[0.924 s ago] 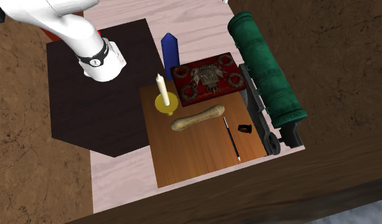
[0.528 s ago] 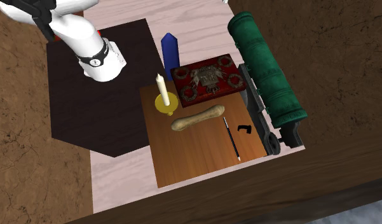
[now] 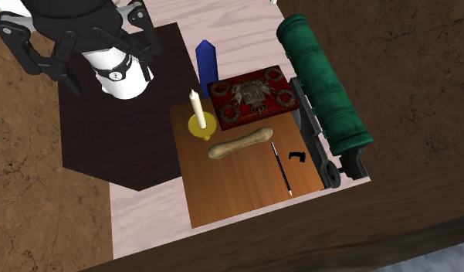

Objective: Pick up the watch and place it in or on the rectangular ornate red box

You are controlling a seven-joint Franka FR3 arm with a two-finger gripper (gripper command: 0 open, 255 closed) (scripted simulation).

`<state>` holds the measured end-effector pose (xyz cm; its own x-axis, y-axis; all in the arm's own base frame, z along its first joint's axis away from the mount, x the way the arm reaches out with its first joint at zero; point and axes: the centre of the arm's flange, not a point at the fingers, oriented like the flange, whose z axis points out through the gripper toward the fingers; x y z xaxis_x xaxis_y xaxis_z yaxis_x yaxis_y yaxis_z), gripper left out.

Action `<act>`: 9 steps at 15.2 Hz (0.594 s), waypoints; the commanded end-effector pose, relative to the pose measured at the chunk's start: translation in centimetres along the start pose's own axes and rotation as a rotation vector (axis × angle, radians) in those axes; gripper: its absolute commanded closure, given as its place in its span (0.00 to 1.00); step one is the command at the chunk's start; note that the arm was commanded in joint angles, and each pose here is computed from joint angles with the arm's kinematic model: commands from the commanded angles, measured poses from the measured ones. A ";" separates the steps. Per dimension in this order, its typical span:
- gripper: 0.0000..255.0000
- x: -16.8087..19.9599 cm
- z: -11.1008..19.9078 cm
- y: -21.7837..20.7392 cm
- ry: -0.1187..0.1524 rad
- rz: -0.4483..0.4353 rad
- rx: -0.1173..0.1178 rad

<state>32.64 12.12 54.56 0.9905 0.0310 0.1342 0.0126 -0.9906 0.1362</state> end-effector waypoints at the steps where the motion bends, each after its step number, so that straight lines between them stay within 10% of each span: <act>1: 0.00 0.5 1.8 -2.4 0.001 0.008 0.003; 9: 0.00 2.2 7.9 -10.8 0.000 0.035 0.010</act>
<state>35.59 20.93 46.51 0.9905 0.0011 0.1376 -0.0162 -0.9921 0.1244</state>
